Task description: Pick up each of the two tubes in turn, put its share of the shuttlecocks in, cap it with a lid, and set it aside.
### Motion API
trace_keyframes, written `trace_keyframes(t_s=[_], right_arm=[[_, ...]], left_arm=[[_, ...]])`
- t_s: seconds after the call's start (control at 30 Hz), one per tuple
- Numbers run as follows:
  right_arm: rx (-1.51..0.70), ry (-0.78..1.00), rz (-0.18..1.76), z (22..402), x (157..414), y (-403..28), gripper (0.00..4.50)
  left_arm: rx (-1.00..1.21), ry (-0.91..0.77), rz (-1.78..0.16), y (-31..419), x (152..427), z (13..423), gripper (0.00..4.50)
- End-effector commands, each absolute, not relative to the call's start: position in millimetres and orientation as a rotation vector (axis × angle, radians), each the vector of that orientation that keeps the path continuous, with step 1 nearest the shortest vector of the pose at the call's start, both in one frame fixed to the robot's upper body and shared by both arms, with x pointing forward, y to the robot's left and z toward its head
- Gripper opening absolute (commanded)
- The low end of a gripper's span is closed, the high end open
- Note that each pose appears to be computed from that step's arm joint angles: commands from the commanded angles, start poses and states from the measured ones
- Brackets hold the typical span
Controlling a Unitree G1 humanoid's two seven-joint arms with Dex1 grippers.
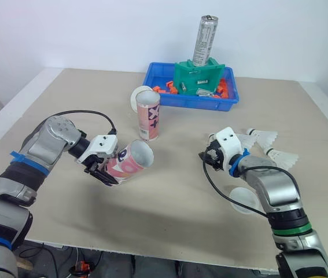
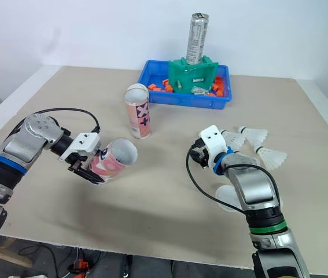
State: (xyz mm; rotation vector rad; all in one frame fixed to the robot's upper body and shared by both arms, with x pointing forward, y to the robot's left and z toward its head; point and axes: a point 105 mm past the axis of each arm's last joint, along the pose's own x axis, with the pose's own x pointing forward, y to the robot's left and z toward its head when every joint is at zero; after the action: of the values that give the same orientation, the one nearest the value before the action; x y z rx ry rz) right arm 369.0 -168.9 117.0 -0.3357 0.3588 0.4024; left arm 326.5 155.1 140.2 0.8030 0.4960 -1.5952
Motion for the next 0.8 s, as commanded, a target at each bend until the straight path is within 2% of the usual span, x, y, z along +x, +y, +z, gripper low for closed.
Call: trace_keyframes(t_s=[0.03,0.1,0.23,0.27,0.53,0.7,0.8], right_arm=[[-0.320,0.345,0.337,125,375,-172,2.57],[-0.323,0.348,0.335,124,375,-169,1.95],[-0.335,0.340,0.349,123,373,-163,0.18],[-0.339,0.337,0.351,124,372,-163,0.07],[-0.395,0.278,0.361,144,373,-162,0.07],[-0.541,0.121,0.409,181,372,-158,0.07],[-0.595,0.008,0.513,214,361,-153,0.07]], left_arm=[[0.797,0.512,-1.623,151,322,132,2.90],[0.796,0.510,-1.624,150,322,132,2.90],[0.794,0.507,-1.627,149,322,132,2.90],[0.794,0.507,-1.628,149,322,132,2.90],[0.789,0.501,-1.634,147,320,130,2.90],[0.788,0.499,-1.636,146,321,129,2.90],[0.787,0.497,-1.635,146,321,128,2.90]])
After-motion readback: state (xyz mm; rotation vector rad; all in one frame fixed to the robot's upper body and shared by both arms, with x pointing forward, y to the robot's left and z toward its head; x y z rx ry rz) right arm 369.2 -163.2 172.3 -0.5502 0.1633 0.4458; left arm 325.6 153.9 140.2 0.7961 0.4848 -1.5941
